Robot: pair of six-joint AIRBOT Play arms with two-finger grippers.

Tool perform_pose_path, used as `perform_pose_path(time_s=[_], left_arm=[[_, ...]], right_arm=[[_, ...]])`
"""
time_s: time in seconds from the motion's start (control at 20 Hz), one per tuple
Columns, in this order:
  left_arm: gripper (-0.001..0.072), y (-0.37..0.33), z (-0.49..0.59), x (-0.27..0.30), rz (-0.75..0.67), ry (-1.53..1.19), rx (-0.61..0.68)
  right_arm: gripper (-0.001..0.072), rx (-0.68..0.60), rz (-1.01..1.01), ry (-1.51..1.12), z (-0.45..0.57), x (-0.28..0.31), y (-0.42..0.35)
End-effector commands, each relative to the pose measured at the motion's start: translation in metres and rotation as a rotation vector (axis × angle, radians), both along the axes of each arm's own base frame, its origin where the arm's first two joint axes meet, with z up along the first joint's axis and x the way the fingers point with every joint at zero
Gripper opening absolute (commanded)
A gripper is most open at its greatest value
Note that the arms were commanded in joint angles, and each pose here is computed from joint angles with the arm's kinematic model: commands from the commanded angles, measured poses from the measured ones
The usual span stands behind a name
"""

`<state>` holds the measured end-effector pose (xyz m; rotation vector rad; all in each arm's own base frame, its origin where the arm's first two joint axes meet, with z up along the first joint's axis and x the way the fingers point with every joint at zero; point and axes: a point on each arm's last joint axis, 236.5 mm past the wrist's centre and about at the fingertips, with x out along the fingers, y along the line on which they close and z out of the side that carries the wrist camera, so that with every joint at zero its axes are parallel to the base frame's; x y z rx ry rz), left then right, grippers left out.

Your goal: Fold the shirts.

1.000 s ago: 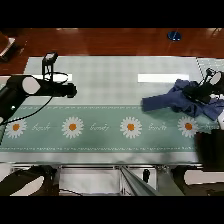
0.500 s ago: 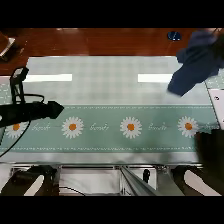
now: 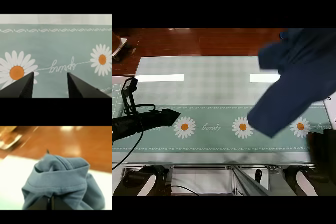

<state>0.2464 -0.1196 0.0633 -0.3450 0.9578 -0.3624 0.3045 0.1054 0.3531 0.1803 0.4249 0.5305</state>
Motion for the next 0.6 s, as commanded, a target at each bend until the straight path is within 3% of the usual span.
perform_pose_path(time_s=[0.0, 0.55], left_arm=[[0.0507, -0.003, 0.001, -0.001, -0.002, 0.002, -0.017], [0.0507, -0.005, -0.017, -0.007, 0.001, 0.044, -0.029]], right_arm=[[0.0020, -0.019, 0.197, 0.160, -0.061, -0.029, 0.058], [0.0020, -0.109, 0.402, 0.706, -0.340, -0.058, 0.242]])
